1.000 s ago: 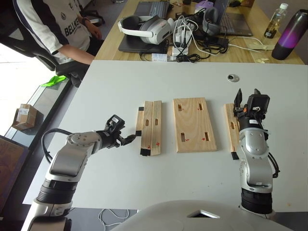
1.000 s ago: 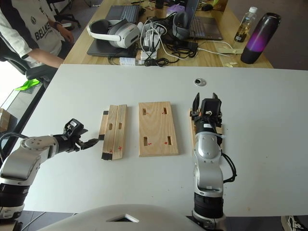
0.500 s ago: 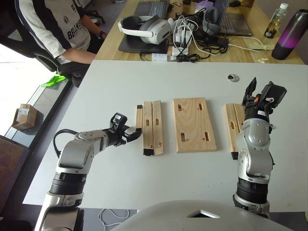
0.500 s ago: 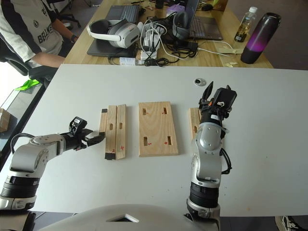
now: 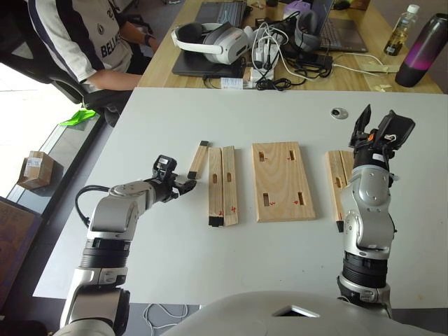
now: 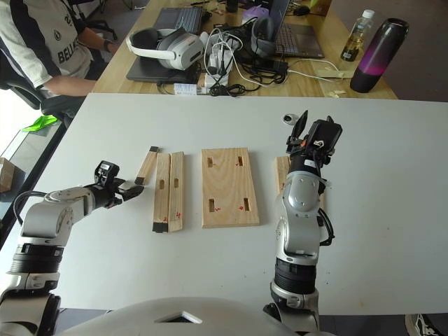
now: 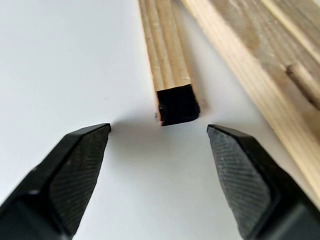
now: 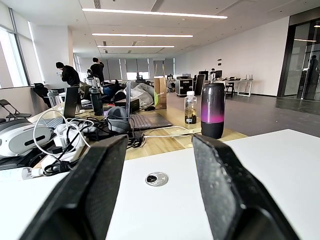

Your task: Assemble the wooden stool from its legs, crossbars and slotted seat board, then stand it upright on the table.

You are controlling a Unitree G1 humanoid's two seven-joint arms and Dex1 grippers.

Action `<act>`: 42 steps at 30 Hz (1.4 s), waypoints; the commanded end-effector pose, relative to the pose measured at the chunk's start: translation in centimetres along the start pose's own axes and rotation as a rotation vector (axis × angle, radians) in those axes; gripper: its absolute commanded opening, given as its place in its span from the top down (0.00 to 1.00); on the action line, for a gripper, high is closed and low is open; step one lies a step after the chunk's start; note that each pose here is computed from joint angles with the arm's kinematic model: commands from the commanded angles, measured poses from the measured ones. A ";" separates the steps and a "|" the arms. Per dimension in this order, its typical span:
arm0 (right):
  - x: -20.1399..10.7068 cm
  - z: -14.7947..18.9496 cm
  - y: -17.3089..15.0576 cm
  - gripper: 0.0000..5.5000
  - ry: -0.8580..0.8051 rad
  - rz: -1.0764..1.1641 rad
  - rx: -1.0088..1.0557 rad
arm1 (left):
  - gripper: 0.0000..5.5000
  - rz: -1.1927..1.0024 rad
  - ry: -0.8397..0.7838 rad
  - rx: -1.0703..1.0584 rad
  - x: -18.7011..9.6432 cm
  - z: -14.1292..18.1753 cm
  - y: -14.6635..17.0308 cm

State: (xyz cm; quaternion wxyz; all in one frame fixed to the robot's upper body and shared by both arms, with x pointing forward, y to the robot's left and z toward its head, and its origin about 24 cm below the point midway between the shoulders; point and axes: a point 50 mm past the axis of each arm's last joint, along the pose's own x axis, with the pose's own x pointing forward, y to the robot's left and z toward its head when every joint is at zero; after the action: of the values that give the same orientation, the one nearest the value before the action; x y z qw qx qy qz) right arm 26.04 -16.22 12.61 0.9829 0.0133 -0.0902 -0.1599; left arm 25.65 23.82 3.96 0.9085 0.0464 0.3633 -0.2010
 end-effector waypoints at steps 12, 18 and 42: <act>1.0 0.1 0.6 0.57 -0.005 0.016 0.016 | 0.35 0.030 0.054 0.020 2.4 -1.3 1.0; 1.3 0.6 0.8 0.57 -0.015 0.021 0.043 | 0.45 0.037 0.159 0.007 2.6 -2.9 1.8; 4.5 2.8 5.8 0.41 0.313 0.877 0.529 | 0.77 0.265 -0.783 0.165 -0.2 8.7 0.3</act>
State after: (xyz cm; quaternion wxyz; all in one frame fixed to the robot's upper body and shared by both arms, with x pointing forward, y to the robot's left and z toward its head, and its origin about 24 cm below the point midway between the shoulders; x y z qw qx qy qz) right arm 31.95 -13.23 14.69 0.9570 0.2020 0.0177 0.2073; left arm 30.64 23.87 7.28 0.9922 0.0542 0.0596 -0.0956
